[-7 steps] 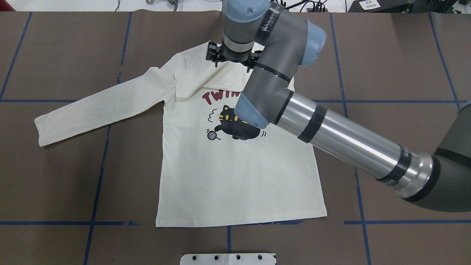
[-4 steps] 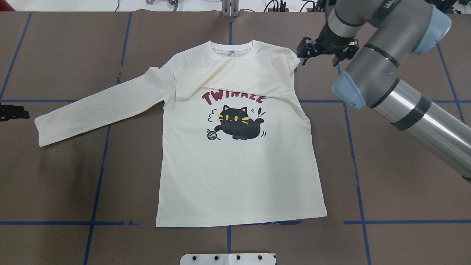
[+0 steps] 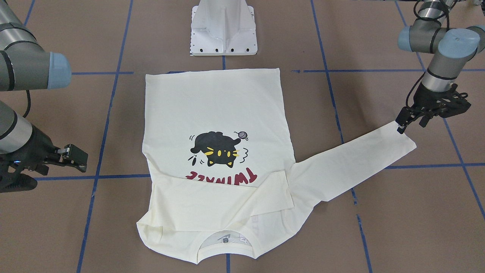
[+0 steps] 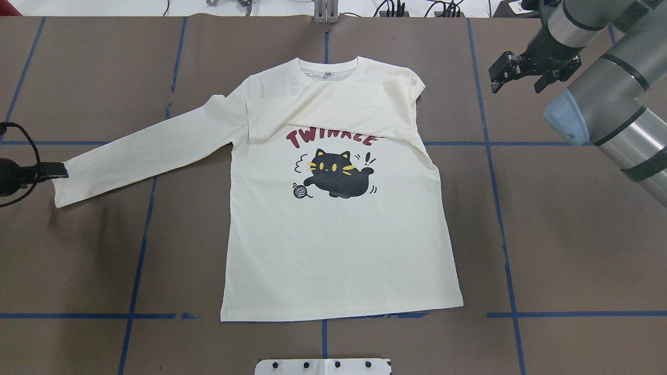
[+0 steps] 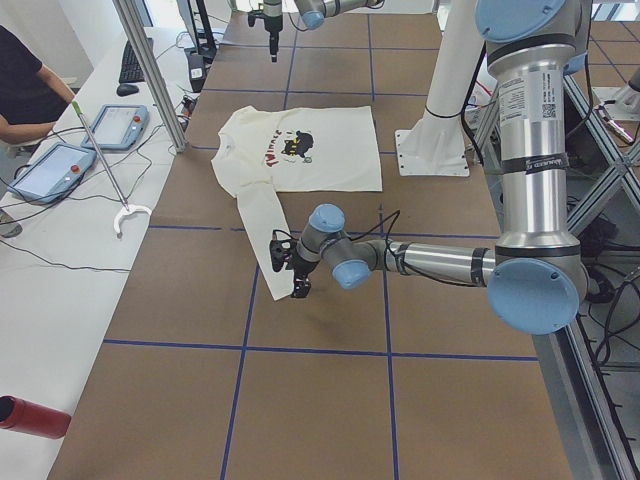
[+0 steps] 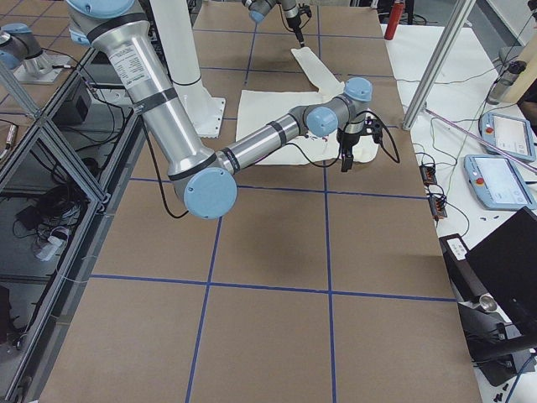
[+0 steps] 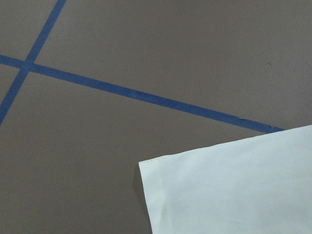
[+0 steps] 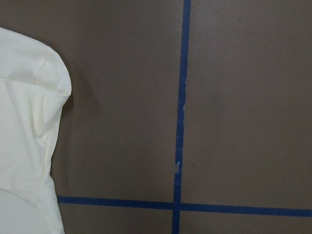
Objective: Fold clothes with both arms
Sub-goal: 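Release the sleeve and lift the right gripper back toward its side, then grasp the cuff of the other sleeve with the left gripper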
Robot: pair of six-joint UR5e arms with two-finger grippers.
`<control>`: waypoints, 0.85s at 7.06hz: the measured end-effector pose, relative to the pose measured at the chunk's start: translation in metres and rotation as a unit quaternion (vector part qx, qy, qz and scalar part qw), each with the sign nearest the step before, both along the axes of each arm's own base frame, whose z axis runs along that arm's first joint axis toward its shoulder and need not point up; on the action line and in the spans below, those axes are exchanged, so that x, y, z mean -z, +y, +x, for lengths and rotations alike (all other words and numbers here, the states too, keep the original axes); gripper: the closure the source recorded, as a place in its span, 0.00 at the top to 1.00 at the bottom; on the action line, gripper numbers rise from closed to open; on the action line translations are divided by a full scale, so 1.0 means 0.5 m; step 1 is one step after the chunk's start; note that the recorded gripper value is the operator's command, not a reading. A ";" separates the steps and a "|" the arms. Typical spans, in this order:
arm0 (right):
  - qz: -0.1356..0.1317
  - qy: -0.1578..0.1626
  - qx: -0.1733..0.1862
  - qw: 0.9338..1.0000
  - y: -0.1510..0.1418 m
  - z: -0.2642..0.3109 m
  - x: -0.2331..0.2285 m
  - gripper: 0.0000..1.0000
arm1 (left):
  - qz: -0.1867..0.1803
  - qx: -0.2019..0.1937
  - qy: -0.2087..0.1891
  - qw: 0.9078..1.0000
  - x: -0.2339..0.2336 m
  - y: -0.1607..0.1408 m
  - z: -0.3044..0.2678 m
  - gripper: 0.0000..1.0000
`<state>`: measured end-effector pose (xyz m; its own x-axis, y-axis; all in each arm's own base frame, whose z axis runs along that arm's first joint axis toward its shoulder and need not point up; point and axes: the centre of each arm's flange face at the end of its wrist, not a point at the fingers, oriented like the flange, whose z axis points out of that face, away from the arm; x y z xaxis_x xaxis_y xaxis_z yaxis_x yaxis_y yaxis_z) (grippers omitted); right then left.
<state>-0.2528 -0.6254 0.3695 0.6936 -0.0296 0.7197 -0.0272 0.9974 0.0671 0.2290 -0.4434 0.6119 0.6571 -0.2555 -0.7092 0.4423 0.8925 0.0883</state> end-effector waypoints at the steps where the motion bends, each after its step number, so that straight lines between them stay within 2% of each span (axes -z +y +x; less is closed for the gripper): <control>1: -0.002 -0.003 0.001 1.000 0.003 0.005 -0.003 1.00 | 0.000 0.002 -0.007 1.000 -0.013 -0.009 0.009 0.99; 4: -0.001 -0.006 0.001 1.000 0.006 0.008 0.000 1.00 | 0.000 0.000 -0.010 1.000 -0.024 -0.025 0.032 0.96; 6: 0.000 -0.007 0.000 1.000 0.005 0.013 0.003 1.00 | 0.000 -0.002 -0.009 1.000 -0.024 -0.030 0.039 0.74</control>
<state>-0.2464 -0.6232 0.3679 0.6830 -0.0298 0.7299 -0.0278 0.9974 0.0667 0.2487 -0.4582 0.6241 0.6704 -0.2527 -0.6976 0.4377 0.8939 0.0969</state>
